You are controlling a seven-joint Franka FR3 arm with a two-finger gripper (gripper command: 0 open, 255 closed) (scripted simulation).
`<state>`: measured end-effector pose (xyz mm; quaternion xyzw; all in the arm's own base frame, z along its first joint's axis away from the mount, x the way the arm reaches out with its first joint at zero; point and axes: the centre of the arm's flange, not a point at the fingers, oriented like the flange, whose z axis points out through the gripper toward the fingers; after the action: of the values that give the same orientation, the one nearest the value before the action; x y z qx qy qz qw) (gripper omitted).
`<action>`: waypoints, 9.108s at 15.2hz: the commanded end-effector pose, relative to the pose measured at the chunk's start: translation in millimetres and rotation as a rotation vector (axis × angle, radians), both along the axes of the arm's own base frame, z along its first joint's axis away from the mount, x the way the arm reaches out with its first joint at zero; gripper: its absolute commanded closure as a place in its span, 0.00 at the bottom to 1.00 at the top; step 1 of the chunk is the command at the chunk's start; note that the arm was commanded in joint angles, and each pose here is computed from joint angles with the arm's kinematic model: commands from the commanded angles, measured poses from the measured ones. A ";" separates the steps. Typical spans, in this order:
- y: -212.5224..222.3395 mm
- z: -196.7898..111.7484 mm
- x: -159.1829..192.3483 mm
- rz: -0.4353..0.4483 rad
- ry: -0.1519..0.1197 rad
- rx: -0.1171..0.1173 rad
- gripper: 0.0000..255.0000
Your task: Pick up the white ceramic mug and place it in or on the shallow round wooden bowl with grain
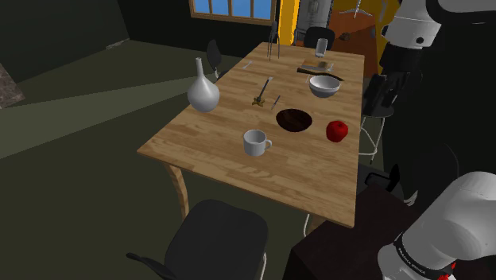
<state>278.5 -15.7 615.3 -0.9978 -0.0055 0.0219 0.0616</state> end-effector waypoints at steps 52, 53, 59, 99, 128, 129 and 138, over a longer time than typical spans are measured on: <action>164.2 -353.4 407.2 -0.128 -0.011 -0.177 0.00; 164.2 -353.4 407.2 -0.128 -0.011 -0.177 0.00; 164.2 -353.3 407.2 -0.128 -0.011 -0.177 1.00; 45.6 -227.5 412.7 -0.128 -0.011 -0.177 1.00; -120.4 -302.1 420.5 -0.128 -0.011 -0.177 1.00; -120.4 -302.1 420.5 -0.128 -0.011 -0.177 1.00; -120.5 -302.1 420.6 -0.128 -0.011 -0.177 0.00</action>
<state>699.1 -136.2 313.2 -0.9978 0.0598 0.0131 -0.0254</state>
